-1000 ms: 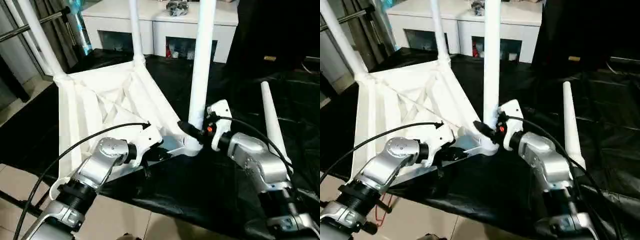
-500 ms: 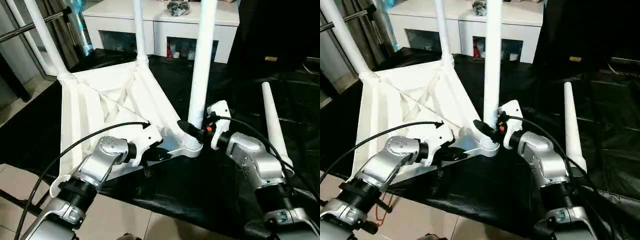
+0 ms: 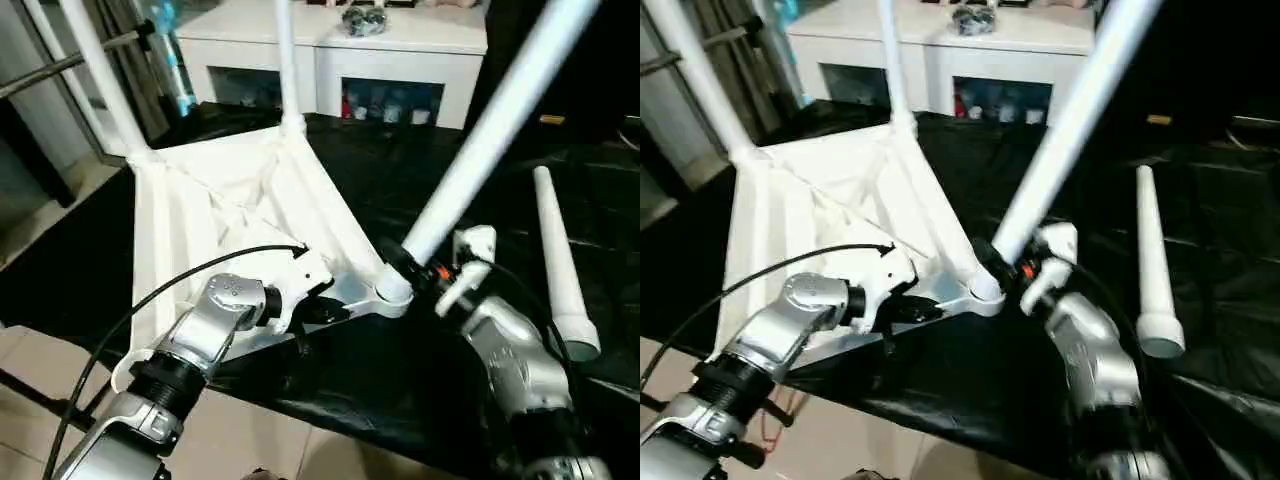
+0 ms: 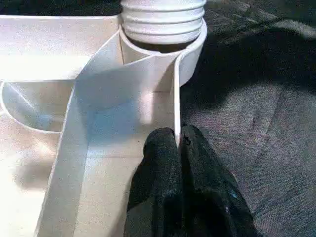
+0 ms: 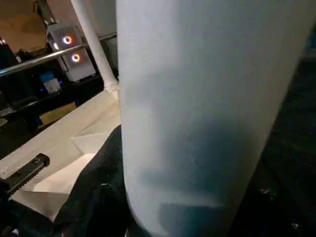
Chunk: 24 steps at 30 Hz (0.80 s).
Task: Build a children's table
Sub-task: Insert table leg to table base
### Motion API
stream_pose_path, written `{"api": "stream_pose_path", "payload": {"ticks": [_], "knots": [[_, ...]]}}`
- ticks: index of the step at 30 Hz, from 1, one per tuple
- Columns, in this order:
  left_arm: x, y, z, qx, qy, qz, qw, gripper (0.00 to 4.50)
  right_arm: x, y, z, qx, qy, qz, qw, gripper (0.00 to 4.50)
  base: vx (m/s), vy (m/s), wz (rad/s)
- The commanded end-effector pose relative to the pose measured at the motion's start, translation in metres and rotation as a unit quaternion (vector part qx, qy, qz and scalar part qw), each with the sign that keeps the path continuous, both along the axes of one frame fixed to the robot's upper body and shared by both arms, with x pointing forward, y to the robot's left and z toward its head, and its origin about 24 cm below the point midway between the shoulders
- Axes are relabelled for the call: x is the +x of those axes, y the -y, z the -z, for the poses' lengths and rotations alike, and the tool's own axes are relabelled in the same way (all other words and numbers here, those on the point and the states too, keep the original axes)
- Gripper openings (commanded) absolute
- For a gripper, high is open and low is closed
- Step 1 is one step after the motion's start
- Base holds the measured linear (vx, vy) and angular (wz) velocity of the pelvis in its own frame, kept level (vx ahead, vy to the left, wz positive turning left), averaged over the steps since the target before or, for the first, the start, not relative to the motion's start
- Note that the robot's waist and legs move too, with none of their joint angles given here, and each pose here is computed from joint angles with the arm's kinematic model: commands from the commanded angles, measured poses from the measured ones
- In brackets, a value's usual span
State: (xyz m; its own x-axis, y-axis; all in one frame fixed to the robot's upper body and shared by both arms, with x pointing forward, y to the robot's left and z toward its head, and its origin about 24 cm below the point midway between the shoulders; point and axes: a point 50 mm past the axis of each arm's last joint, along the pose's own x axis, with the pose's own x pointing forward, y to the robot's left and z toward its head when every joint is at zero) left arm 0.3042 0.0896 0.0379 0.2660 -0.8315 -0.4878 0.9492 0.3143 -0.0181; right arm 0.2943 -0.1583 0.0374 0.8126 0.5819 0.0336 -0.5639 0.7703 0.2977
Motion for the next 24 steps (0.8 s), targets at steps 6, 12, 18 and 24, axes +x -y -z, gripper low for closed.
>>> {"api": "stream_pose_path", "payload": {"ticks": [6, 12, 18, 24], "knots": [[0.010, -0.005, -0.008, 0.000, 0.024, -0.022, 0.999, 0.00, -0.016, 0.019, 0.031, -0.085, -0.037, 0.013, 0.996, 1.90, 0.000, 0.000, 0.00], [0.008, -0.003, -0.007, -0.002, 0.022, -0.013, 1.000, 0.00, -0.007, 0.007, 0.028, -0.143, -0.036, -0.043, 0.988, 1.90, 0.000, 0.000, 0.00], [0.002, -0.001, -0.007, 0.002, 0.016, 0.024, 1.000, 0.00, 0.003, -0.014, 0.025, -0.176, -0.044, -0.133, 0.974, 1.90, 0.000, 0.000, 0.00], [-0.002, -0.001, -0.008, 0.011, 0.013, 0.052, 0.998, 0.00, 0.006, -0.018, 0.020, -0.189, -0.045, -0.187, 0.963, 1.90, 0.000, 0.000, 0.00]]}}
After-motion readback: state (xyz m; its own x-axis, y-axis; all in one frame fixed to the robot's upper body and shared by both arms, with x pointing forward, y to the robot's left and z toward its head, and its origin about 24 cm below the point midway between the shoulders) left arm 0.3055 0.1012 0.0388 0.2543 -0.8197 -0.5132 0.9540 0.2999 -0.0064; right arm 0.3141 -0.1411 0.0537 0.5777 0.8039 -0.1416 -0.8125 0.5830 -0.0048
